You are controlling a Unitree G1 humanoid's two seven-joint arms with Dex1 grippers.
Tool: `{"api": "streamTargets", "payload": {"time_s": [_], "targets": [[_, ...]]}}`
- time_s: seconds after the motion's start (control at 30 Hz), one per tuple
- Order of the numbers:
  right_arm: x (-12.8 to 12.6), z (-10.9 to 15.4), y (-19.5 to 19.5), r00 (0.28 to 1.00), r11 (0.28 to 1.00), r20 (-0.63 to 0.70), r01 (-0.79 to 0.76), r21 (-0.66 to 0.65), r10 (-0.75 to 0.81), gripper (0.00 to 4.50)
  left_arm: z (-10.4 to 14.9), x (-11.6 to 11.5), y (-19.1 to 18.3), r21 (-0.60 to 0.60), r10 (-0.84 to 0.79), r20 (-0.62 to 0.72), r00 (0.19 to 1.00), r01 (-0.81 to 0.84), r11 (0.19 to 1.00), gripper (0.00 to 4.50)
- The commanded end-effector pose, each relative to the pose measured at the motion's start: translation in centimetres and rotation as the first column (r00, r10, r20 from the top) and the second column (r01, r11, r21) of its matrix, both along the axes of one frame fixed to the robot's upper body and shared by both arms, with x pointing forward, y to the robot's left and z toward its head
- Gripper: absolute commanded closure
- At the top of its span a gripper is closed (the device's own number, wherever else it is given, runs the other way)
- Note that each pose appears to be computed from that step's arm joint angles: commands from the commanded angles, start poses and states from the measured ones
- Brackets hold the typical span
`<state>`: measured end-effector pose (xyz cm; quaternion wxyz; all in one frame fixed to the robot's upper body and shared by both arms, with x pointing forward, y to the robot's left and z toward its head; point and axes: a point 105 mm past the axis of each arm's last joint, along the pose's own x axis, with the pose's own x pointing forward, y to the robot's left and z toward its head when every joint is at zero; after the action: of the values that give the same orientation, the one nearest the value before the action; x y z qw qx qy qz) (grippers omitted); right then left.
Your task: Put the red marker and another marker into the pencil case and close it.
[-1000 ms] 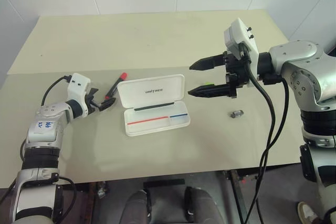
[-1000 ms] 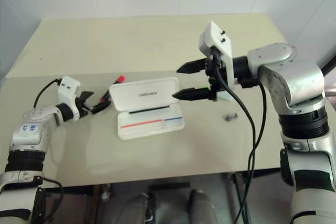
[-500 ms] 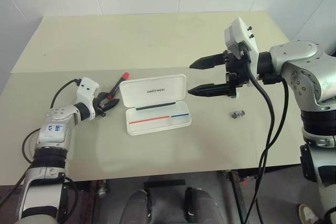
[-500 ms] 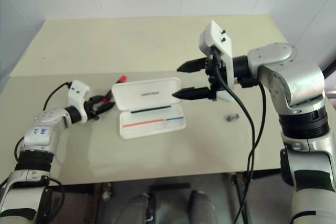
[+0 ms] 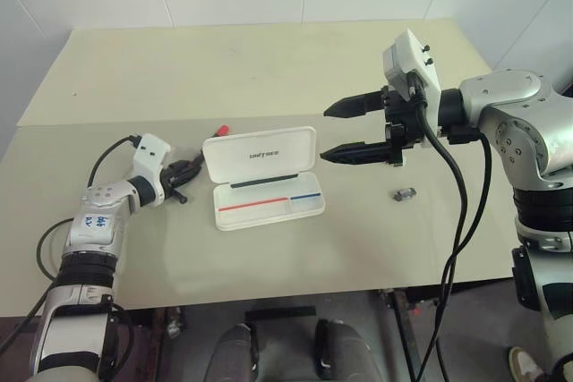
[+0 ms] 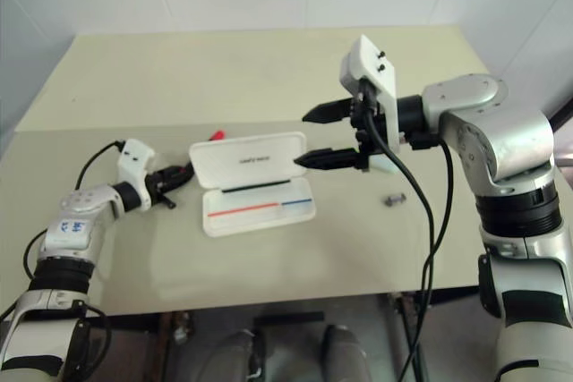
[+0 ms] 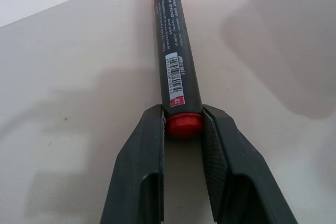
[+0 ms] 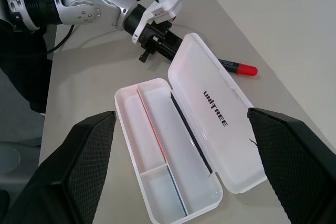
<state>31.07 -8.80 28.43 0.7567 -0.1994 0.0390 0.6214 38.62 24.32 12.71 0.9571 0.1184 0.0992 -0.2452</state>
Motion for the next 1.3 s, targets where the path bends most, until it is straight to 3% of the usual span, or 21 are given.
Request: {"api": "streamTargets", "payload": {"time_s": [0.03,0.13,0.23,0.33,0.5,0.6,0.87,0.97,1.13,1.3], "targets": [[-0.3,1.3,-0.6,0.999,1.000,0.047,0.012,0.020,-0.013,0.25,1.3,0.2,2.8,0.021,0.117,0.040,0.992,-0.118,0.993,3.88],[-0.4,1.4,-0.6,0.999,1.000,0.047,0.010,0.023,-0.011,0.25,3.8,0.4,4.8,-0.004,0.186,0.113,0.976,-0.187,0.982,3.88],[-0.5,1.4,-0.7,0.999,1.000,0.047,0.010,0.024,-0.011,0.25,8.5,0.3,7.4,-0.053,0.262,0.229,0.937,-0.257,0.965,3.88],[-0.5,1.5,-0.8,0.999,1.000,0.047,0.014,0.024,-0.015,0.25,12.1,-0.1,7.4,-0.086,0.230,0.307,0.923,-0.214,0.973,3.88],[-0.9,1.4,-1.0,0.999,1.000,0.041,0.011,0.022,-0.012,0.25,17.0,-1.8,3.5,-0.070,0.001,0.397,0.918,0.029,0.997,3.88],[-1.3,1.2,-1.6,0.999,1.000,0.032,0.013,0.012,-0.013,0.25,18.7,-4.8,-1.4,-0.011,-0.292,0.387,0.875,0.320,0.947,3.88],[-2.0,0.1,-4.0,0.997,0.996,0.017,0.076,-0.037,-0.075,0.25,16.8,-9.3,-5.8,0.067,-0.621,0.163,0.766,0.620,0.782,3.88],[-1.9,0.0,-4.3,0.995,0.995,0.019,0.096,-0.035,-0.095,0.25,16.2,-9.3,-5.7,0.085,-0.635,0.117,0.764,0.629,0.773,3.88],[-2.3,-0.5,-4.5,0.994,0.994,0.015,0.108,-0.031,-0.108,0.25,13.1,-9.2,-6.0,0.101,-0.663,0.009,0.749,0.659,0.746,3.88],[-2.5,-0.5,-4.4,0.994,0.993,0.014,0.113,-0.028,-0.113,0.25,8.6,-9.3,-5.9,0.199,-0.680,-0.157,0.716,0.697,0.689,3.88]]}}
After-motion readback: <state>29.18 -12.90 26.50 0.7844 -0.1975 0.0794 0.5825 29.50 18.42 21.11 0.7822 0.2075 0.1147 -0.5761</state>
